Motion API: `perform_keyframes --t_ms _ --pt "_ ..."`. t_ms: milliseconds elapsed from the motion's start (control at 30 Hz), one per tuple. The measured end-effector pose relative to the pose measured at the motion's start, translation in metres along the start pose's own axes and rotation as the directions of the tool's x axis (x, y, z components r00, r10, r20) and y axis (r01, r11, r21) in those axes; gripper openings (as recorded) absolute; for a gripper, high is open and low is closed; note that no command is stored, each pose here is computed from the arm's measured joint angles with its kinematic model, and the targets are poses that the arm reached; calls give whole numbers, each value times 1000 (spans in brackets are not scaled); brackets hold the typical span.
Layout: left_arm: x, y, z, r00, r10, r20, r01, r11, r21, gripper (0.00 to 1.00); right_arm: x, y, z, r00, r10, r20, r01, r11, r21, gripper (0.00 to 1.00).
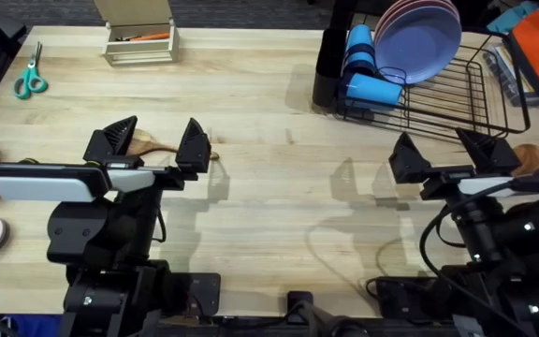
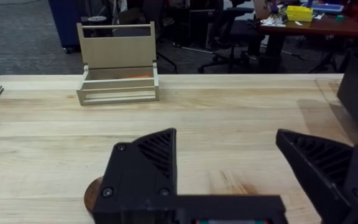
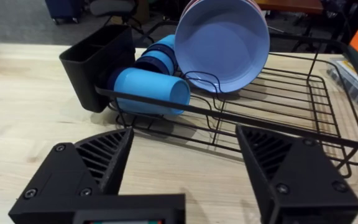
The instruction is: Pick up the spoon on the table one by one and put them onto the rack
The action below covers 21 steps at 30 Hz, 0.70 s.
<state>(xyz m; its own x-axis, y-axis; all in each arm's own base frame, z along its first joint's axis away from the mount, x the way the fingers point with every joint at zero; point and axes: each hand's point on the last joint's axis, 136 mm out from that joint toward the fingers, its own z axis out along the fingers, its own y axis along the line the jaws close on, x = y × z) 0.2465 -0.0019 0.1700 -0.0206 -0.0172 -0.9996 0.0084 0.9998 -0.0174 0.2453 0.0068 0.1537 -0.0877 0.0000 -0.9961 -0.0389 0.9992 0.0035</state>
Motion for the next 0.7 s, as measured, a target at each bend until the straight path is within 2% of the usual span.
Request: perform_keyframes --t_ms 100,200,533,567,600,633,667,700 --pt "2 0 0 1000 0 -9 0 1000 0 993 1 0 0 1000 0 -4 0 1000 0 994" --pt "12 0 0 999 -1 -50 1 1000 -1 993 4 0 0 1000 1 -18 -1 1000 0 994" --pt "14 0 -1 998 -1 -61 1 1000 0 993 6 -1 -2 999 -21 -44 22 1000 4 994" --pt "15 0 -3 996 -1 -90 1 1000 -1 995 10 0 -7 994 -23 -106 23 1000 -3 994" --pt "17 0 -12 986 -2 -170 1 1000 -2 994 34 1 -20 966 -19 -259 17 1000 -10 994" --pt "15 0 -15 982 -2 -186 1 1000 -3 993 37 2 -22 957 -18 -290 16 1000 -11 994" --pt "12 0 -18 980 -2 -197 1 1000 -3 993 37 2 -23 952 -19 -306 16 1000 -12 994" --pt "-3 0 -27 973 -2 -231 1 1000 -4 993 19 2 -26 949 -19 -316 16 1000 -12 994"
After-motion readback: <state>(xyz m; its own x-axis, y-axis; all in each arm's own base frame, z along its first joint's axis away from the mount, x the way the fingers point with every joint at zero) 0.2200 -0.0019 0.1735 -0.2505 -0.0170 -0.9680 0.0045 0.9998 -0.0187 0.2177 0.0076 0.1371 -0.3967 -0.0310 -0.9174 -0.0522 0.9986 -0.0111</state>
